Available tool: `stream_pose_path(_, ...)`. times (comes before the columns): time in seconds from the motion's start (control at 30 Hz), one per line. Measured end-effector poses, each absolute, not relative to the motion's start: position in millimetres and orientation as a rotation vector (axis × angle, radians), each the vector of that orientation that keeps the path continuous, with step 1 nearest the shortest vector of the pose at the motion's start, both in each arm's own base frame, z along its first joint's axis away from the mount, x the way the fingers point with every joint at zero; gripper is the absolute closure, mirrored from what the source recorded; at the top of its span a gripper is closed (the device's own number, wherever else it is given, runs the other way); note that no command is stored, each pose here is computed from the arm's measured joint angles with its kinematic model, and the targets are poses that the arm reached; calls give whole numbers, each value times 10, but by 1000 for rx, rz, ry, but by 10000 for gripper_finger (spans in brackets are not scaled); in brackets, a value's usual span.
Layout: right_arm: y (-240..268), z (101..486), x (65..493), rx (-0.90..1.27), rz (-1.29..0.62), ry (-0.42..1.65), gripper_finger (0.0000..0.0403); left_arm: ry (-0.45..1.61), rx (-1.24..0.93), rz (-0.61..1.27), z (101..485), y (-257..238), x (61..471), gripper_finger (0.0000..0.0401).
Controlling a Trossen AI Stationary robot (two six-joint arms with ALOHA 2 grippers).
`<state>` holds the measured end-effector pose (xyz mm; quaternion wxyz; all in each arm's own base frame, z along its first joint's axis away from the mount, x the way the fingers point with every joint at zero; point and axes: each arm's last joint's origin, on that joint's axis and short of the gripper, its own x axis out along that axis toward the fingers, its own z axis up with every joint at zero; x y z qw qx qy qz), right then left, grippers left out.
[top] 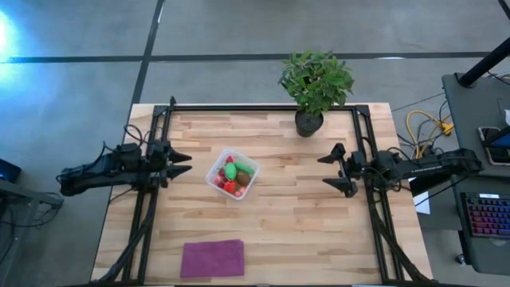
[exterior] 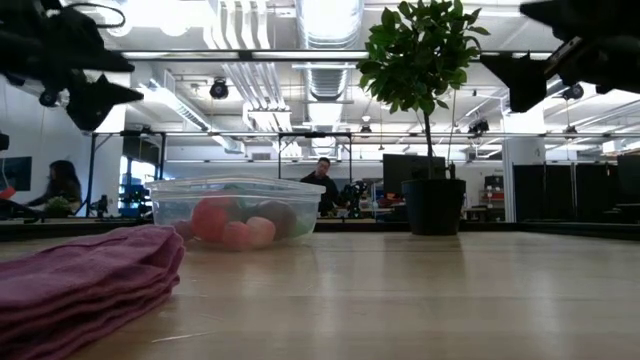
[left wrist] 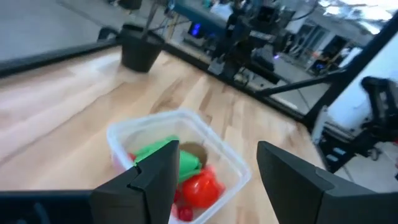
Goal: Pick and placing Produce into tupperware
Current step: Return to Home Position
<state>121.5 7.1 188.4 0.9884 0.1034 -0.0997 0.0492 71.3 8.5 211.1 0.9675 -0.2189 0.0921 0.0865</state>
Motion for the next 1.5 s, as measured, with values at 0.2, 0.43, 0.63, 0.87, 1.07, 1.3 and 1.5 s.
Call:
stream_pose_path(0.2,51,1783,1232,188,16,-103,49,258,-537,220,1851,97,780,200)
stream_pose_path(0.43,51,1742,1236,186,11,-60,49,307,-586,192,1671,89,834,200)
stream_pose_path(0.63,51,1742,1236,185,11,-60,49,314,-585,196,1617,92,853,200)
stream_pose_path(0.87,51,1744,1236,186,11,-61,49,328,-586,197,1609,93,872,200)
stream_pose_path(1.07,51,1744,1236,186,11,-61,49,333,-586,198,1606,93,875,200)
stream_pose_path(1.3,51,1745,1236,186,11,-62,49,332,-586,199,1605,94,875,200)
stream_pose_path(1.5,51,1746,1236,186,11,-62,49,334,-586,199,1606,93,876,200)
